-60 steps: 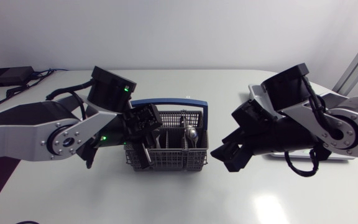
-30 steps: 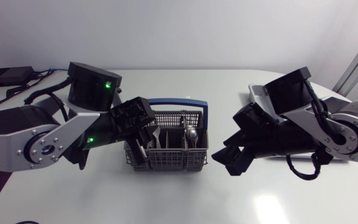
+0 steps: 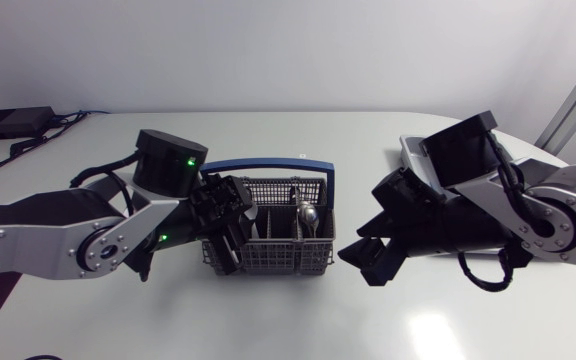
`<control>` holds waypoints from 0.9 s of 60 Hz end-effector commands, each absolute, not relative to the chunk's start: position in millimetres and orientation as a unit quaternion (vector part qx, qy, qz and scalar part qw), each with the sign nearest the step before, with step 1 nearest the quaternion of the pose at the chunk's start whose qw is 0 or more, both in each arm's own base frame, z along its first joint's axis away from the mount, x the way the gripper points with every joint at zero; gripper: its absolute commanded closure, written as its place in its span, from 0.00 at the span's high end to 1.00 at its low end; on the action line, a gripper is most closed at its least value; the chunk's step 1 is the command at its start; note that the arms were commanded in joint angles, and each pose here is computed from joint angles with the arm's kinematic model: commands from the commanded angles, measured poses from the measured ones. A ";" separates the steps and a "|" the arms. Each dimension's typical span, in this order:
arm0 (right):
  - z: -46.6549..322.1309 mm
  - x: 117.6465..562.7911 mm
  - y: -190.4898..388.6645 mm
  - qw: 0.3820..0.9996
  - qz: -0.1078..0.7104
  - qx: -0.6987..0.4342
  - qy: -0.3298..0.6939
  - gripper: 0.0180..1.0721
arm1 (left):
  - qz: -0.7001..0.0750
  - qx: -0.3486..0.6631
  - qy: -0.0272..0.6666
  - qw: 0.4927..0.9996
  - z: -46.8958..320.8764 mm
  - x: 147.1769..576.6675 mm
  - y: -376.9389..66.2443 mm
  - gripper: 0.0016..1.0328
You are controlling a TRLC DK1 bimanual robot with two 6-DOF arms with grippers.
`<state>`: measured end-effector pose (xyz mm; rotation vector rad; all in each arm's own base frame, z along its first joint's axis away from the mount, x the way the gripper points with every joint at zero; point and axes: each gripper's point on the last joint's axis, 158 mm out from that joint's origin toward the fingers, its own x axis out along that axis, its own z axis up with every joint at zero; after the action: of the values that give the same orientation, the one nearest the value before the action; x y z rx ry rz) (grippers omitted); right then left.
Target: Unload the cutlery basket into the drawer organizer.
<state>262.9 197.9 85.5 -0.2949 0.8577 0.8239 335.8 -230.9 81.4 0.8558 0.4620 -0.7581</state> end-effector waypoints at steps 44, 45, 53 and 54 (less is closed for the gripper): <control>71.7 255.8 197.0 0.812 0.392 -0.152 0.405 0.72 | -0.399 0.403 0.219 0.794 70.2 333.8 -249.8 0.25; 71.7 255.8 197.0 0.812 0.392 -0.152 0.405 0.72 | -0.400 0.403 0.219 0.794 70.2 333.4 -250.4 0.25; 69.8 255.3 196.7 0.811 0.392 -0.152 0.406 0.72 | -0.404 0.403 0.217 0.792 70.3 333.0 -255.6 0.23; 69.4 255.2 196.7 0.811 0.392 -0.152 0.406 0.72 | -0.405 0.404 0.216 0.791 70.3 332.8 -257.1 0.21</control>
<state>262.6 199.9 82.8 -0.2996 0.8441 0.8311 333.2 -249.7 71.5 0.8529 0.4715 -0.8462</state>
